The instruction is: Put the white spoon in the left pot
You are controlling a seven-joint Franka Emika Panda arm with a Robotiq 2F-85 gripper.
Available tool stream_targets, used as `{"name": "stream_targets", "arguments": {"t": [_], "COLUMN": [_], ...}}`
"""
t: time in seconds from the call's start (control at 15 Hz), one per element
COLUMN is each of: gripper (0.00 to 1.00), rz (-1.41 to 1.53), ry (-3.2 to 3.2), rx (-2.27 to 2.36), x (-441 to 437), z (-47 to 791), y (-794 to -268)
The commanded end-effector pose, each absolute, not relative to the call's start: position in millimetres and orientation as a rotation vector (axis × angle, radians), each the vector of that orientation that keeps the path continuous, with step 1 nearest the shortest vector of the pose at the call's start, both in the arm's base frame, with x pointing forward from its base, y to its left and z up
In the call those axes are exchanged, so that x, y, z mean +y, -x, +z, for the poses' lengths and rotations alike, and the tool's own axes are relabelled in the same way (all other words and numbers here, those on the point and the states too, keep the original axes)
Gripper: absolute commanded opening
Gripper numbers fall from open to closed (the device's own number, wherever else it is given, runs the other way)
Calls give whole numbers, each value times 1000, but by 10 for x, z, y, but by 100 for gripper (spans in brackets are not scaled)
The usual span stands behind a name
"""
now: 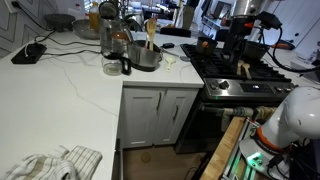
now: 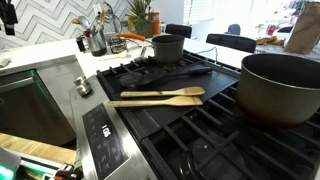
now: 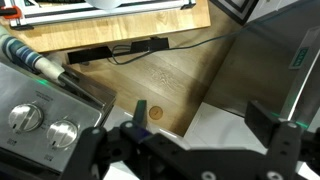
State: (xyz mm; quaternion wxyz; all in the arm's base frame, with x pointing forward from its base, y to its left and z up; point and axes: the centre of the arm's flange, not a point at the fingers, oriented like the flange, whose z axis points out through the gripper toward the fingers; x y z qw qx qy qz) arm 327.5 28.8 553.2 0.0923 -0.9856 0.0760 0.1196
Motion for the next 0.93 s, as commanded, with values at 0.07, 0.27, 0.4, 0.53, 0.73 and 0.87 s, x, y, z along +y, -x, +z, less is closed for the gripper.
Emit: {"name": "stream_targets", "arguments": {"t": [0.07, 0.27, 0.4, 0.53, 0.73, 0.87], "gripper": [100, 100, 100, 100, 100, 100], "rz": [388, 328, 190, 95, -46, -149], "ry": [2832, 2796, 2817, 2818, 2819, 2846], "rx": [350, 563, 715, 857, 1052, 1156], "x": [240, 217, 207, 208, 227, 224], "z": [5424, 5244, 5080, 4938, 4699, 4547], "y": [-3657, -4048, -4311, -4537, -4808, -4964]}}
